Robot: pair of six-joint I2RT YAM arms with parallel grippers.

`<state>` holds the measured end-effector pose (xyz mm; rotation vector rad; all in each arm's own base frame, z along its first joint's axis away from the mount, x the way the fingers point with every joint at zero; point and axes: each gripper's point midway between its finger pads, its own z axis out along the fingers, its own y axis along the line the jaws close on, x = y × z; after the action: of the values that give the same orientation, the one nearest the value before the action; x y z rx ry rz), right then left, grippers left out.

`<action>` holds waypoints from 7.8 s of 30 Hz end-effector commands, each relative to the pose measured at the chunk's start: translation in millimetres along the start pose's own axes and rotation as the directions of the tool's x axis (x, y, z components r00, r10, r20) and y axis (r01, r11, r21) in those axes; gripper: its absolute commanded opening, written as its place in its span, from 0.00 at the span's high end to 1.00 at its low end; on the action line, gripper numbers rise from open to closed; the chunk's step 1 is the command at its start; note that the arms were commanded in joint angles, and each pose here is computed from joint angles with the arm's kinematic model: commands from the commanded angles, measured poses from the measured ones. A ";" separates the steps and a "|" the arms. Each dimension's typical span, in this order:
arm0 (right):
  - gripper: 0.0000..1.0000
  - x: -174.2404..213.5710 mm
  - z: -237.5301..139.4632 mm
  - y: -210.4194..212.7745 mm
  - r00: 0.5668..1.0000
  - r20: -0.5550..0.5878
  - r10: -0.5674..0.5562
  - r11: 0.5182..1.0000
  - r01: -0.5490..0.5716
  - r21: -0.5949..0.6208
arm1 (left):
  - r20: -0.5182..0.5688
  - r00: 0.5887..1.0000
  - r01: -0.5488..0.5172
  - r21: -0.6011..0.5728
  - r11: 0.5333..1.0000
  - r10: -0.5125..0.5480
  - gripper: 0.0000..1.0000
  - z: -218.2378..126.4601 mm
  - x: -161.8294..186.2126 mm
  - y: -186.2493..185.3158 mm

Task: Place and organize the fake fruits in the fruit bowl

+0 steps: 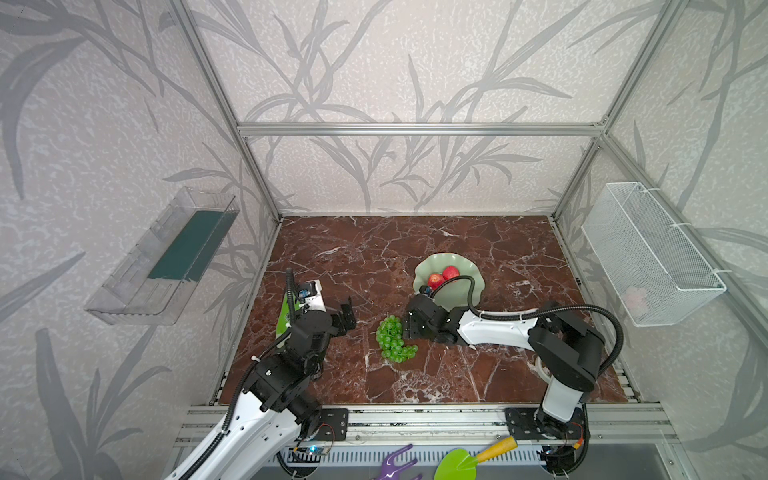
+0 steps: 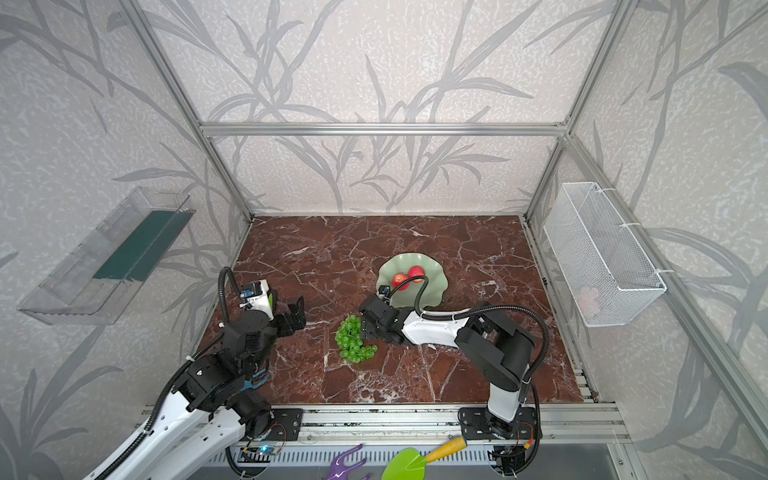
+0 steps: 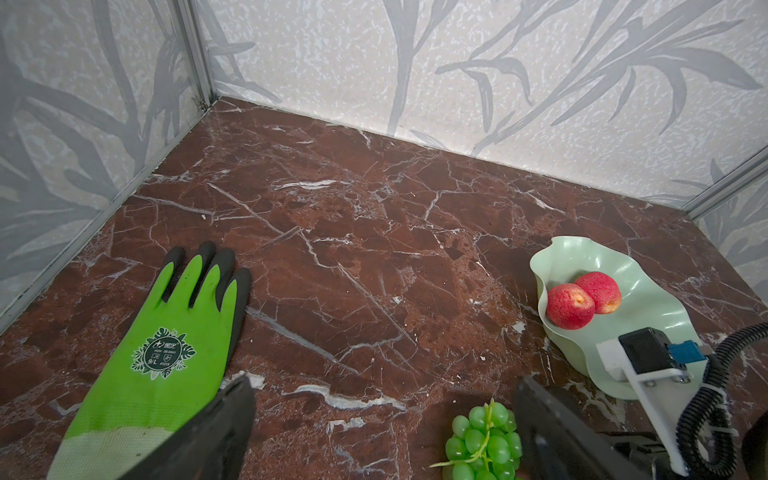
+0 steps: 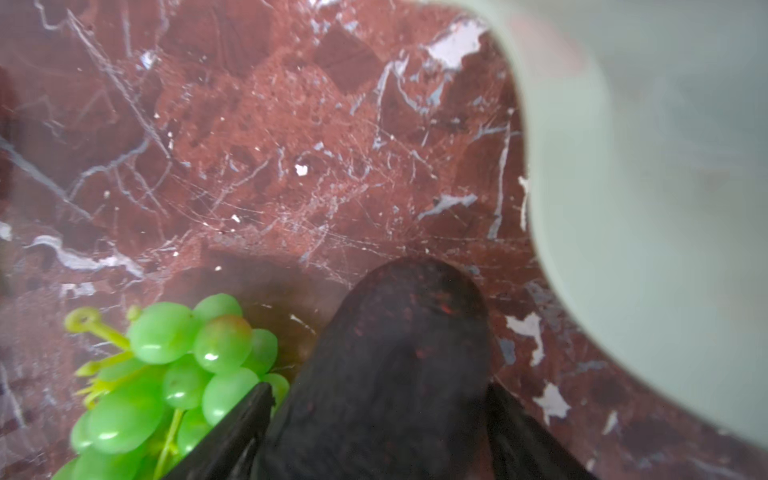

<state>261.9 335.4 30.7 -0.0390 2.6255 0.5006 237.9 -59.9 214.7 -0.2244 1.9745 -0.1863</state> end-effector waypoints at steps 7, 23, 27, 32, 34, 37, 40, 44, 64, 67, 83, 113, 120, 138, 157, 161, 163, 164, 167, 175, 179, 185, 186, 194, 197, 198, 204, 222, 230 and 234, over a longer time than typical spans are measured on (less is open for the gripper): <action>0.43 -1.1 -12.5 -7.1 1.000 0.023 -0.020 1.000 0.020 0.016 | -0.003 1.000 0.006 -0.034 0.999 -0.006 0.03 -2.5 3.4 9.9; 0.48 14.7 -144.6 -41.0 0.950 0.179 -0.257 0.966 0.259 0.012 | 0.000 0.999 0.041 -0.032 0.999 -0.041 0.04 5.7 8.0 7.4; 0.48 -33.8 -177.5 -59.2 0.946 0.258 -0.194 0.979 0.202 -0.002 | -0.004 0.998 0.056 -0.022 0.998 -0.056 0.04 10.9 7.8 2.0; 0.48 -81.3 -169.7 -79.9 0.963 0.262 -0.068 0.995 0.084 -0.052 | -0.019 0.996 0.093 -0.001 0.996 -0.093 0.04 15.5 8.9 -5.3; 0.48 -97.4 -159.9 -80.6 0.965 0.254 -0.057 0.995 0.076 -0.064 | -0.027 0.995 0.100 0.000 0.995 -0.100 0.04 15.0 9.7 -5.8; 0.48 -116.1 -142.3 -79.5 0.967 0.247 -0.068 0.995 0.084 -0.055 | -0.028 0.994 0.105 -0.014 0.994 -0.105 0.04 12.7 10.6 -1.8; 0.48 -126.4 -121.3 -80.5 0.971 0.226 -0.077 0.995 0.089 -0.042 | -0.021 0.993 0.114 -0.023 0.993 -0.114 0.04 9.3 10.2 2.4; 0.48 -133.5 -96.1 -83.3 0.977 0.203 -0.061 0.997 0.070 -0.039 | -0.015 0.992 0.125 -0.031 0.992 -0.125 0.04 6.4 10.2 6.0; 0.41 -130.9 -13.9 -111.4 0.999 0.050 0.017 1.000 -0.017 0.009 | -0.008 0.994 0.106 -0.053 0.993 -0.107 0.04 5.2 8.0 10.1; 0.34 -128.1 -5.9 -113.8 0.999 0.016 0.032 0.999 -0.033 0.013 | -0.005 0.995 0.096 -0.058 0.994 -0.097 0.04 4.2 6.3 11.1; 0.15 -164.5 -83.7 -84.0 0.983 0.185 0.013 0.997 0.003 -0.082 | 0.024 0.997 0.076 -0.068 0.995 -0.074 0.04 -1.6 -1.8 15.1; 0.01 23.9 -74.6 94.0 0.798 0.410 -0.442 0.774 0.570 -0.275 | 0.115 0.991 0.076 -0.077 0.994 -0.067 0.04 -59.4 -17.8 53.3; 0.01 31.8 -34.0 88.3 0.820 0.350 -0.453 0.812 0.542 -0.218 | 0.112 0.992 0.073 -0.085 0.994 -0.063 0.04 -61.5 -17.2 55.9; 0.11 47.8 12.6 74.1 0.851 0.270 -0.450 0.850 0.501 -0.160 | 0.108 0.993 0.061 -0.096 0.994 -0.050 0.04 -59.8 -17.1 56.1; 0.54 19.2 -29.3 83.0 0.866 0.342 -0.366 0.859 0.455 -0.233 | 0.115 0.992 0.058 -0.117 0.991 -0.045 0.04 -62.0 -19.3 60.0; 0.55 -10.3 -59.6 87.7 0.866 0.388 -0.314 0.866 0.429 -0.256 | 0.120 0.991 0.069 -0.118 0.991 -0.055 0.04 -59.7 -17.8 60.0; 0.56 -25.9 -73.3 85.6 0.870 0.408 -0.276 0.875 0.403 -0.268 | 0.115 0.992 0.069 -0.108 0.992 -0.057 0.04 -58.2 -16.7 57.8; 0.56 -33.2 -80.3 84.1 0.870 0.418 -0.262 0.879 0.394 -0.268 | 0.114 0.992 0.069 -0.108 0.992 -0.057 0.04 -58.0 -16.6 57.6; 0.57 -54.2 -103.1 77.4 0.865 0.441 -0.238 0.896 0.371 -0.245 | 0.114 0.992 0.062 -0.107 0.992 -0.050 0.04 -58.7 -18.0 57.2; 0.57 -115.3 -158.8 30.8 0.852 0.504 -0.139 0.945 0.267 -0.190 | 0.119 0.992 0.060 -0.104 0.993 -0.047 0.04 -58.4 -18.8 56.5; 0.57 -138.2 -180.2 10.5 0.830 0.545 -0.118 0.956 0.243 -0.163 | 0.121 0.992 0.056 -0.102 0.993 -0.044 0.04 -59.2 -19.7 56.4; 0.55 -153.5 -193.0 -8.4 0.836 0.533 -0.128 0.964 0.232 -0.132 | 0.123 0.991 0.059 -0.102 0.993 -0.046 0.04 -60.2 -19.5 57.1; 0.54 -151.2 -191.7 -7.5 0.841 0.521 -0.147 0.960 0.248 -0.129 | 0.122 0.991 0.060 -0.101 0.993 -0.047 0.04 -60.1 -19.2 57.0; 0.27 -82.3 -169.9 -15.7 0.925 0.343 -0.162 0.968 0.216 -0.126 | 0.120 0.991 0.070 -0.099 0.993 -0.058 0.04 -59.2 -17.3 57.1; 0.13 -51.7 -160.3 -18.3 0.950 0.279 -0.141 0.981 0.172 -0.092 | 0.117 0.991 0.070 -0.090 0.994 -0.059 0.04 -57.6 -17.1 54.5; 0.11 -43.2 -156.1 -18.5 0.959 0.255 -0.122 0.985 0.149 -0.088 | 0.113 0.992 0.066 -0.089 0.994 -0.056 0.04 -57.1 -16.5 54.0; 0.06 -8.2 -129.5 -11.8 0.977 0.205 -0.061 0.997 0.069 -0.029 | 0.107 0.993 0.066 -0.078 0.995 -0.058 0.04 -56.8 -15.8 52.1; 0.03 -7.2 -75.9 -18.3 0.949 0.252 0.190 0.976 -0.211 0.058 | 0.120 0.990 0.079 -0.058 0.995 -0.071 0.04 -61.2 -17.0 52.4; 0.03 -10.7 -60.2 -18.1 0.939 0.260 0.225 0.965 -0.251 0.072 | 0.125 0.989 0.080 -0.052 0.995 -0.073 0.04 -63.6 -17.8 52.9; 0.03 -10.4 -51.2 -20.0 0.937 0.247 0.248 0.958 -0.275 0.083 | 0.124 0.990 0.079 -0.044 0.996 -0.073 0.04 -63.6 -17.5 51.7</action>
<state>241.8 294.2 67.9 0.3321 2.4539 0.3985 185.4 -6.1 237.2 -0.3168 1.8713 -0.1514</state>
